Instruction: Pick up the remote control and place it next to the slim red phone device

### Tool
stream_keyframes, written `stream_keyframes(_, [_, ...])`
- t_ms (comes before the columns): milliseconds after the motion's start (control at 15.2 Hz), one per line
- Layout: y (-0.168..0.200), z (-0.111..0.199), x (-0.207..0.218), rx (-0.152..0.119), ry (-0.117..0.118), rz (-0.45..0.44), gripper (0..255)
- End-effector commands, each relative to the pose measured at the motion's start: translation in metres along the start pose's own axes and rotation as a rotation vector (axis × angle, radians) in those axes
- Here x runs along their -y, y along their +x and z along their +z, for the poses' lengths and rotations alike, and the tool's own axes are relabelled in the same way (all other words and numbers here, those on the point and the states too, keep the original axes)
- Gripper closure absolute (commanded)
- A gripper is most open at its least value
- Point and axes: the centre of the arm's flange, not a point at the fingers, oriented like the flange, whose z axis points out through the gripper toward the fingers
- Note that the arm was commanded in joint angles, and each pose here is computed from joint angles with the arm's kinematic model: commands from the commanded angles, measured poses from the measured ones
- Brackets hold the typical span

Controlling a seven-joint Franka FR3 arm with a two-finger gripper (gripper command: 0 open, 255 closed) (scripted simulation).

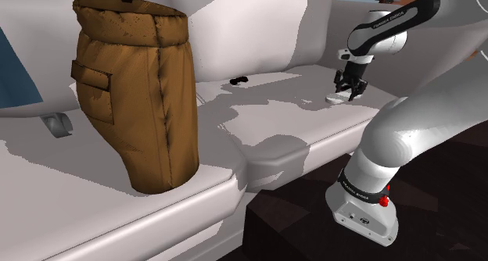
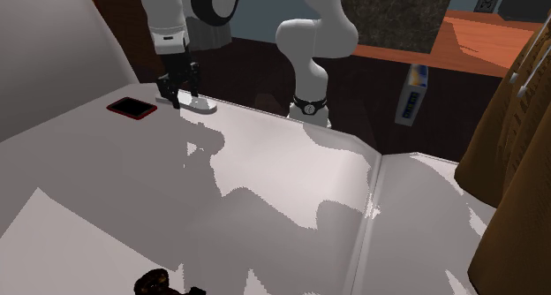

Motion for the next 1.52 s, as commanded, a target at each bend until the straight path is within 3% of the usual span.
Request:
stream_keyframes(0, [0.001, 0.01, 0.0, 0.0, -0.001, 0.0, 255])
stream_keyframes(462, [0.001, 0.01, 0.0, 0.0, -0.001, 0.0, 255])
stream_keyframes(528, [0.001, 0.01, 0.0, 0.0, -0.001, 0.0, 0])
stream_keyframes(858, [0.001, 0.01, 0.0, 0.0, -0.001, 0.0, 0])
stream_keyframes(1122, [0.001, -0.04, 0.0, 0.0, -0.001, 0.0, 0])
stream_keyframes(1452, [0.001, -0.04, 0.0, 0.0, -0.001, 0.0, 0])
